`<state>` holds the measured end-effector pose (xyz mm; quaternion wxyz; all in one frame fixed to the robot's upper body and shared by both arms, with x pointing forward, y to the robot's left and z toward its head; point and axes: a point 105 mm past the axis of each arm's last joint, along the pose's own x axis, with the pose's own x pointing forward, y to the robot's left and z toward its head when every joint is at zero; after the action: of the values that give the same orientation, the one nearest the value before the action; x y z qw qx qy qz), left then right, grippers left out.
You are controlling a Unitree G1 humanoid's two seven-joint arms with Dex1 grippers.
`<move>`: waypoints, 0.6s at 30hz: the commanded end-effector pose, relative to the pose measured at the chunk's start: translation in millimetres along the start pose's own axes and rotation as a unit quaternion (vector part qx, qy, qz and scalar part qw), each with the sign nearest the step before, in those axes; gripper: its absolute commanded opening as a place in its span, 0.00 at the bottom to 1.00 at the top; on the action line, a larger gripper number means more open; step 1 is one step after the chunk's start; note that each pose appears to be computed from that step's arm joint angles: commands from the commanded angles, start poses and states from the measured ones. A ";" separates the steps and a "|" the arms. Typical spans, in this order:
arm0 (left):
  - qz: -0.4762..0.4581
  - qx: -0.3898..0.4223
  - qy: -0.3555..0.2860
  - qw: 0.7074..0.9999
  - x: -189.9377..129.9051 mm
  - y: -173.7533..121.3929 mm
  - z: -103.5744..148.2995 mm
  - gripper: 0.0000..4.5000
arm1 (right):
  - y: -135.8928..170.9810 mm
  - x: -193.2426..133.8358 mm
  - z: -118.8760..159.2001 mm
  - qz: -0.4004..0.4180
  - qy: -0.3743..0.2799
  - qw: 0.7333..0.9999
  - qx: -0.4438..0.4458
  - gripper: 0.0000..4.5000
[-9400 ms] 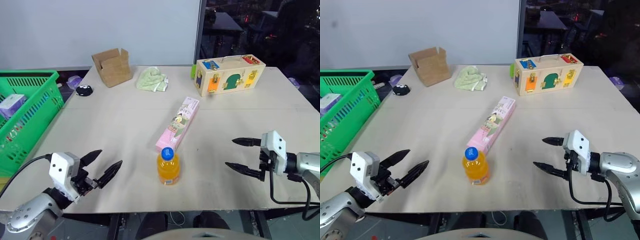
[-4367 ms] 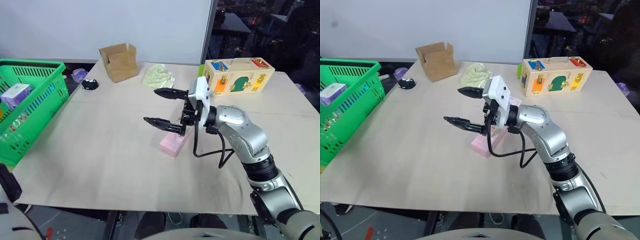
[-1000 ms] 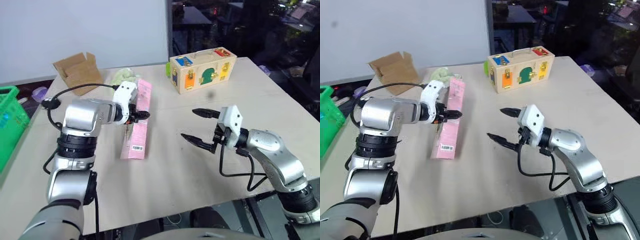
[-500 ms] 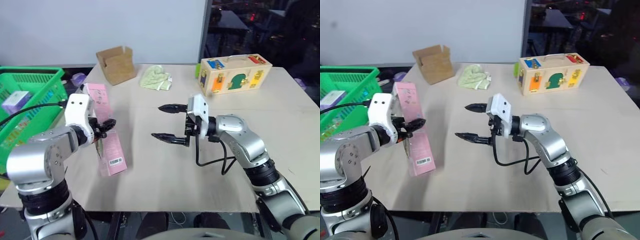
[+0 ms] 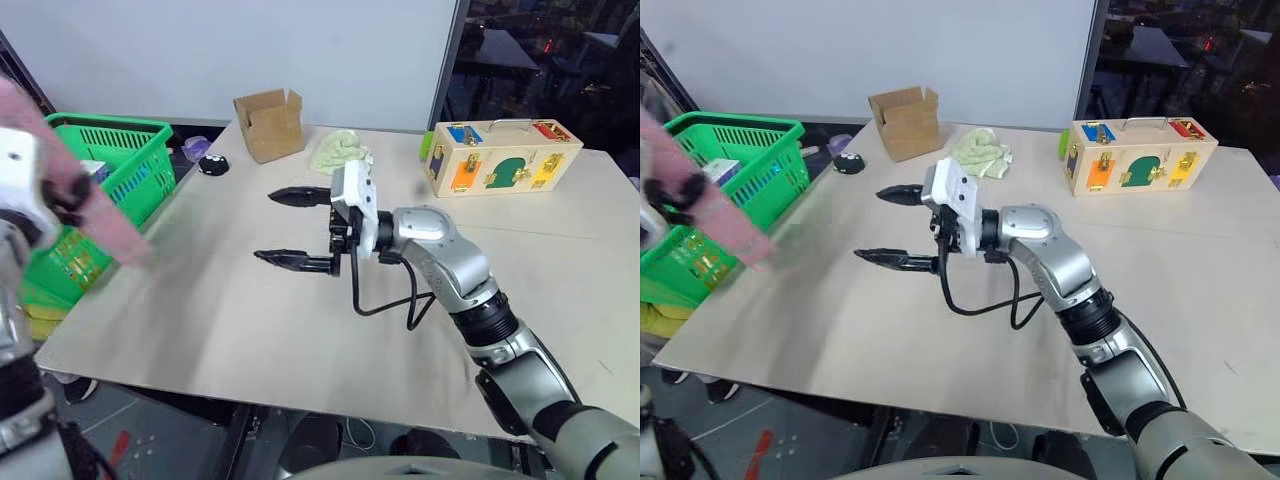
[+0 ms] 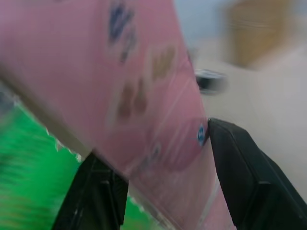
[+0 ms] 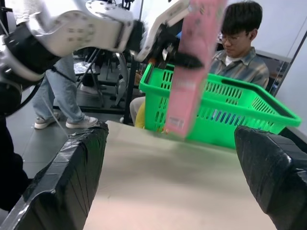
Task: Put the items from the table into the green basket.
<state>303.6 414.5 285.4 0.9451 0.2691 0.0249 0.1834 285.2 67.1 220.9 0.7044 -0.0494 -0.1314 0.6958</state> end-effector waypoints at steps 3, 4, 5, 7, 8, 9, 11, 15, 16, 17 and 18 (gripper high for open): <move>0.115 0.100 -0.045 0.987 25.9 79.5 21.3 0.55 | -3.1 17.3 20.5 -0.004 -0.023 0.999 -0.031 1.00; 0.116 0.100 -0.045 0.987 29.2 81.8 21.8 0.55 | -3.1 17.4 20.6 -0.005 -0.023 0.999 -0.032 1.00; 0.121 0.097 -0.044 0.987 32.0 84.4 23.2 0.55 | -3.5 17.1 20.3 -0.007 -0.023 0.999 -0.031 1.00; 0.134 0.081 -0.041 0.987 35.1 90.0 25.8 0.55 | -4.4 14.7 18.5 -0.014 -0.018 0.999 -0.032 1.00; 0.140 0.074 -0.034 0.987 35.5 92.9 24.5 0.55 | -4.8 13.1 17.4 -0.018 -0.016 0.999 -0.032 1.00; 0.146 0.069 -0.018 0.987 35.1 96.1 18.5 0.55 | -5.3 11.2 16.7 -0.023 -0.014 0.999 -0.033 1.00; 0.145 0.047 -0.005 0.988 33.7 98.6 8.0 0.55 | -5.9 7.9 15.9 -0.029 -0.012 0.999 -0.033 1.00; 0.095 -0.027 -0.041 0.994 35.8 84.6 2.5 0.68 | -5.4 3.0 15.5 -0.033 -0.013 0.999 -0.033 1.00; 0.088 -0.035 -0.050 0.994 35.7 82.5 2.3 0.80 | -5.0 1.8 15.5 -0.032 -0.014 0.999 -0.033 1.00; 0.090 -0.046 -0.054 0.993 35.2 81.8 -0.1 0.88 | -4.9 0.4 15.0 -0.031 -0.013 0.999 -0.033 1.00; 0.094 -0.055 -0.058 0.992 34.7 81.1 -2.0 0.98 | -4.5 -0.9 14.4 -0.030 -0.013 0.999 -0.034 1.00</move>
<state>312.3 495.3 307.4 0.9387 0.2301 -0.0198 0.2560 290.6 68.1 220.8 0.7277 -0.0624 -0.1347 0.6696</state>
